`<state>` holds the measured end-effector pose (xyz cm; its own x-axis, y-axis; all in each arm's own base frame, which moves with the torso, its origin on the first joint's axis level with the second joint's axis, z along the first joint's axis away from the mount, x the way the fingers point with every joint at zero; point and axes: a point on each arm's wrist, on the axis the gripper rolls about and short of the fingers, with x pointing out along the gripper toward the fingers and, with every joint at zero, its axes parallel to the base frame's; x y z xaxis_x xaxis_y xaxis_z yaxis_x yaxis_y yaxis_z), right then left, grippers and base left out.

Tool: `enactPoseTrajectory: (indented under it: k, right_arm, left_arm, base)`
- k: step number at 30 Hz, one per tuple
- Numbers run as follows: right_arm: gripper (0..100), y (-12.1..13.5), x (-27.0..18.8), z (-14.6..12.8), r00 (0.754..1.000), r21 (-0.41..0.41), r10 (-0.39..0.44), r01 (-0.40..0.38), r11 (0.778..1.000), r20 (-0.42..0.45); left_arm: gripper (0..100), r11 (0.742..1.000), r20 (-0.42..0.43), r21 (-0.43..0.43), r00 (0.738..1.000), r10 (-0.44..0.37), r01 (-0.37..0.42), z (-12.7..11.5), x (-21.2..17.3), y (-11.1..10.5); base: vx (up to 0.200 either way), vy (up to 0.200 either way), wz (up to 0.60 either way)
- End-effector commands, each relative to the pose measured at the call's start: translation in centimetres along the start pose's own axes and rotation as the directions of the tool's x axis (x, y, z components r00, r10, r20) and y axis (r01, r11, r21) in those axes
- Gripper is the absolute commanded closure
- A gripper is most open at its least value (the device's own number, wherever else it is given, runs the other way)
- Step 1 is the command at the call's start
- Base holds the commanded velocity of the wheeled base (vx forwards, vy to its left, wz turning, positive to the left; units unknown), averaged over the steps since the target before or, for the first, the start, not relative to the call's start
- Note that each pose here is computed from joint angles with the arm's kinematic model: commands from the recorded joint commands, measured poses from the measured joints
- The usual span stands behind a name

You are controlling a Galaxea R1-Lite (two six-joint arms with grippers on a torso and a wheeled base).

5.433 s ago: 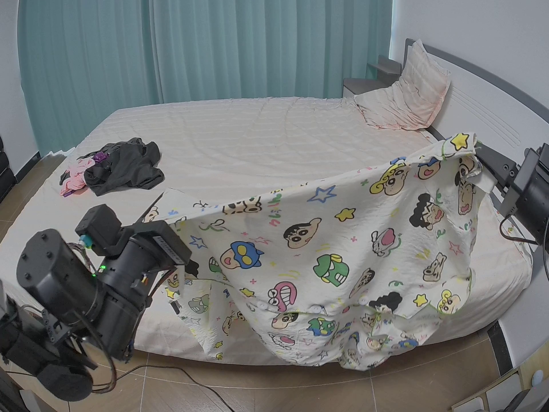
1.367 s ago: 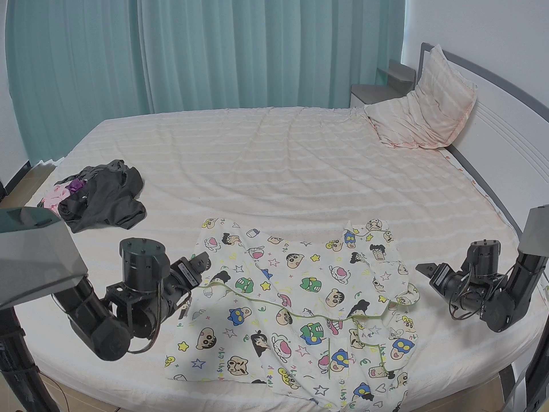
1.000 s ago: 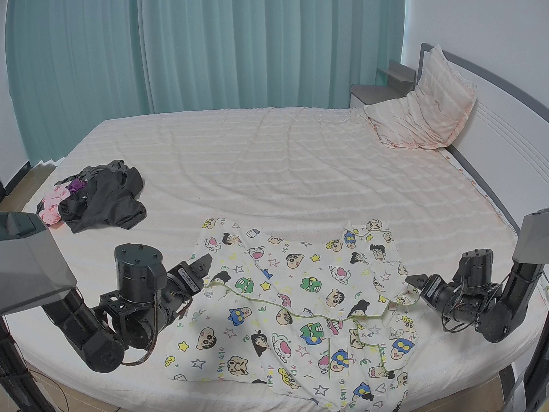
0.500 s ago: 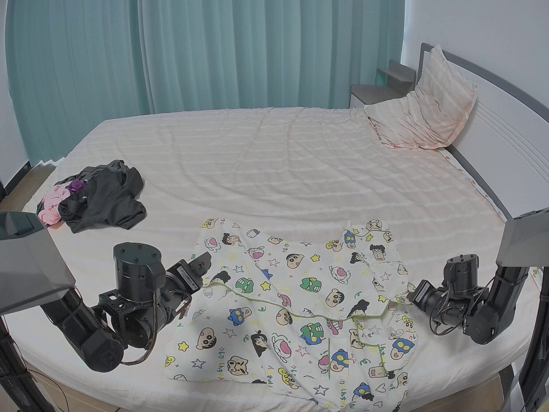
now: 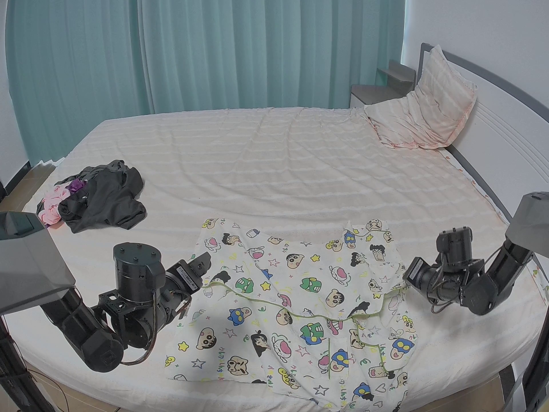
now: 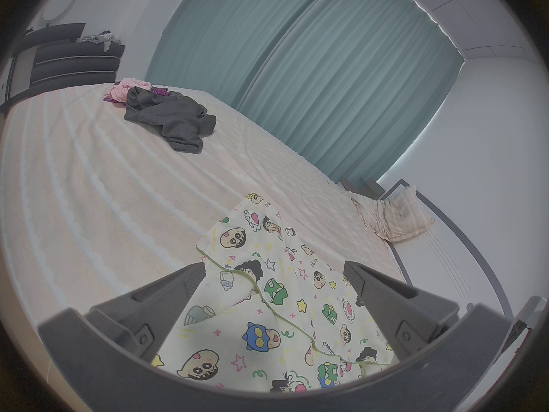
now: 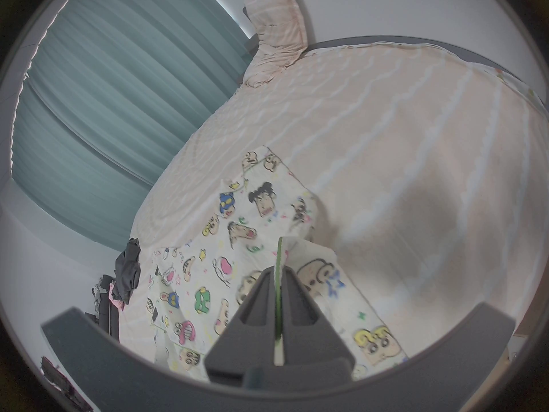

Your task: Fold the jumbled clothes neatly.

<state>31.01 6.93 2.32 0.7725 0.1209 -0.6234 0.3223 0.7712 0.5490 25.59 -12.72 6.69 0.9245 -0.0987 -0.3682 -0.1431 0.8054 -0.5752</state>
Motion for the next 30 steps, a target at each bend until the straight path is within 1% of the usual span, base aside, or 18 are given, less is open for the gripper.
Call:
enactPoseTrajectory:
  k: [1,2,4,5,12,13,15,16,21,22,26,30]
  right_arm:
    - [100,3.0,1.7,2.0,0.999,-0.011,0.034,-0.034,0.999,0.014]
    - [100,3.8,2.5,2.9,1.0,-0.011,0.028,-0.028,1.0,0.012]
    - [100,4.0,2.8,3.0,1.0,-0.013,0.021,-0.021,1.0,0.006]
    - [100,4.2,3.7,3.2,1.0,-0.026,0.006,-0.006,1.0,-0.009]
    - [100,3.9,6.8,2.6,0.999,-0.063,-0.027,0.025,0.998,-0.035]
    - [100,3.7,7.8,2.4,0.998,-0.077,-0.04,0.037,0.996,-0.039]
    - [100,3.6,7.9,2.4,0.998,-0.077,-0.043,0.04,0.996,-0.039]
    - [100,3.2,8.7,2.0,0.996,-0.088,-0.068,0.063,0.994,-0.06]
    - [100,2.8,9.4,1.6,0.993,-0.107,-0.089,0.08,0.991,-0.08]
    - [0,2.9,9.6,1.7,0.994,-0.105,-0.086,0.078,0.991,-0.074]
    - [0,3.1,9.6,2.0,0.996,-0.097,-0.071,0.066,0.993,-0.059]
    - [0,3.4,8.3,3.9,0.999,-0.068,-0.046,0.046,0.997,-0.003]
  left_arm:
    - [0,1.0,0.0,0.0,1.0,0.002,-0.002,0.0,0.1,0.0]
    - [0,1.0,-0.001,0.0,1.0,0.003,-0.003,-0.1,0.2,0.0]
    - [0,1.0,-0.001,0.0,1.0,0.004,-0.004,0.0,0.2,0.1]
    - [0,1.0,0.0,-0.001,1.0,0.005,-0.005,0.0,0.2,0.1]
    - [0,1.0,-0.003,0.001,1.0,0.01,-0.01,-0.1,0.3,0.2]
    - [0,1.0,-0.009,0.004,1.0,0.017,-0.017,-0.3,0.5,0.3]
    - [0,1.0,-0.008,0.004,1.0,0.018,-0.018,-0.3,0.5,0.3]
    - [0,1.0,-0.012,0.007,1.0,0.023,-0.023,-0.5,0.6,0.4]
    - [0,1.0,-0.014,0.008,1.0,0.025,-0.025,-0.5,0.7,0.5]
    - [0,1.0,-0.013,0.007,1.0,0.024,-0.024,-0.5,0.7,0.4]
    - [0,1.0,-0.014,0.006,1.0,0.025,-0.025,-0.5,0.7,0.5]
    - [0,1.0,-0.014,0.008,1.0,0.025,-0.025,-0.5,0.7,0.5]
  base:
    - [0.0,0.0,0.0]
    - [0.0,0.0,0.0]
    - [0.0,0.0,0.0]
    - [0.0,0.0,0.0]
    - [0.0,0.0,0.0]
    - [0.0,0.0,0.0]
    - [0.0,0.0,0.0]
    - [0.0,0.0,0.0]
    - [0.0,0.0,0.0]
    - [0.0,0.0,0.0]
    - [0.0,0.0,0.0]
    - [0.0,0.0,0.0]
